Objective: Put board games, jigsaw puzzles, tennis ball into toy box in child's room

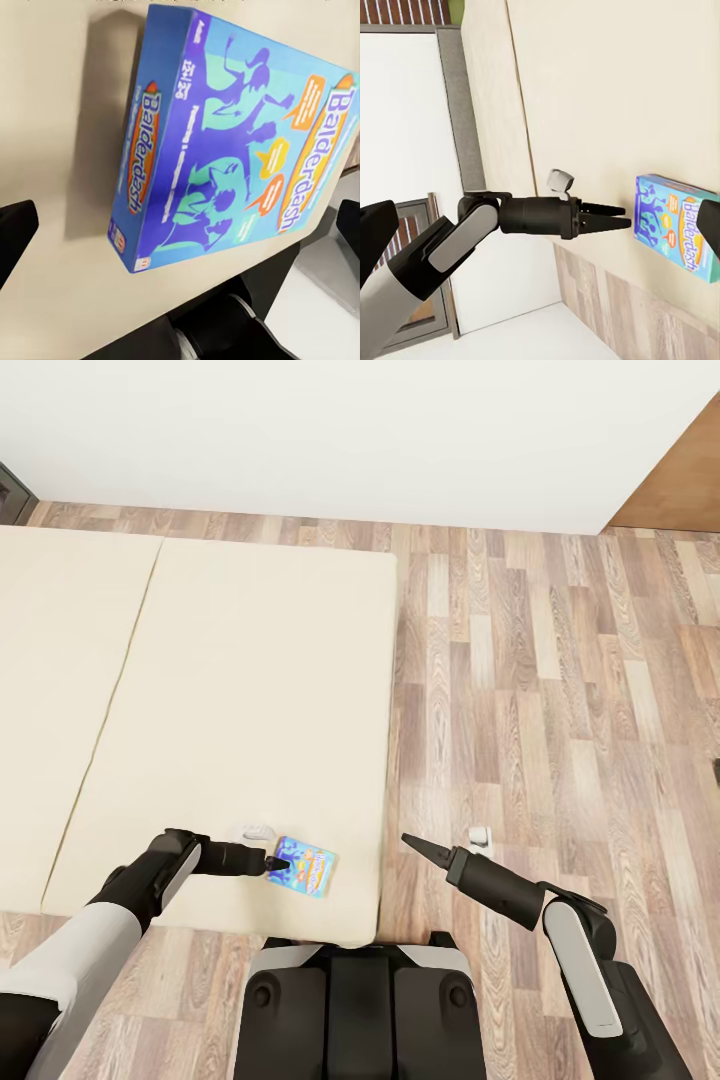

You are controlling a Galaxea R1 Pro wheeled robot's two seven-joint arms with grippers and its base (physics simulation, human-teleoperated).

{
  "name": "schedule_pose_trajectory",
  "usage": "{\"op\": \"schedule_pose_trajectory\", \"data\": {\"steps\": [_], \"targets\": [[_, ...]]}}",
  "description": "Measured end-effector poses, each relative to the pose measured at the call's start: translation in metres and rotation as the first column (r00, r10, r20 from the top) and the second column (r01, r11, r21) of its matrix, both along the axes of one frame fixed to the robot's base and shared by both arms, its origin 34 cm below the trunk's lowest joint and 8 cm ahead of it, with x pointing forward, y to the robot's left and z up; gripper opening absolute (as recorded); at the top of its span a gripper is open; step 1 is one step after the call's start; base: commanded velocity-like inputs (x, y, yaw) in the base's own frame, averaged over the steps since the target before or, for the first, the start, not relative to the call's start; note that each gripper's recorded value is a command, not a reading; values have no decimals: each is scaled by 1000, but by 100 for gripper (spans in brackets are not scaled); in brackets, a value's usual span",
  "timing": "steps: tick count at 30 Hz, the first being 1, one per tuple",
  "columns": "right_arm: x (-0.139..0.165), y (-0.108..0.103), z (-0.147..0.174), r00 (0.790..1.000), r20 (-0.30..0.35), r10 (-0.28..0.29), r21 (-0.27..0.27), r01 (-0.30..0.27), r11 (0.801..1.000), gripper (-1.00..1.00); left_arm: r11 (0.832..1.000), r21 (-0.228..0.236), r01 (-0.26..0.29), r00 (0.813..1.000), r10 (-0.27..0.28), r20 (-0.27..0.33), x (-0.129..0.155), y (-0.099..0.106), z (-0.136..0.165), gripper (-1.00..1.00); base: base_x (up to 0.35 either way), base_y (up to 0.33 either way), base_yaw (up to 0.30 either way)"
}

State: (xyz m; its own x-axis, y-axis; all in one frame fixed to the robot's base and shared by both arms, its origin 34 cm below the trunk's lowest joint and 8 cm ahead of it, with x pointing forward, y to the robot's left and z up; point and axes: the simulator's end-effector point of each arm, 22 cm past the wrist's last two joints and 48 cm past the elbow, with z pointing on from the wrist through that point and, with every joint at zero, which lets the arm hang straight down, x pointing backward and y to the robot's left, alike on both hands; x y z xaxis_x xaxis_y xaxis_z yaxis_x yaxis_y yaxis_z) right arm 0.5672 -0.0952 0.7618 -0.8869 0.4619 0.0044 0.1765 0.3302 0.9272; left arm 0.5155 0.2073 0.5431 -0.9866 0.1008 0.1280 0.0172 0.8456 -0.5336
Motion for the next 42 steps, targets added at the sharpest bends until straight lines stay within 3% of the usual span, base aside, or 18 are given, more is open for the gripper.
{"op": "schedule_pose_trajectory", "data": {"steps": [42], "targets": [[0, 0, 0, 1000, 0, 0, 0, 0, 1000, 100, 1000, -1, 0, 1000, 0, 0, 0, 0, 0, 100, 0, -122, 0]]}}
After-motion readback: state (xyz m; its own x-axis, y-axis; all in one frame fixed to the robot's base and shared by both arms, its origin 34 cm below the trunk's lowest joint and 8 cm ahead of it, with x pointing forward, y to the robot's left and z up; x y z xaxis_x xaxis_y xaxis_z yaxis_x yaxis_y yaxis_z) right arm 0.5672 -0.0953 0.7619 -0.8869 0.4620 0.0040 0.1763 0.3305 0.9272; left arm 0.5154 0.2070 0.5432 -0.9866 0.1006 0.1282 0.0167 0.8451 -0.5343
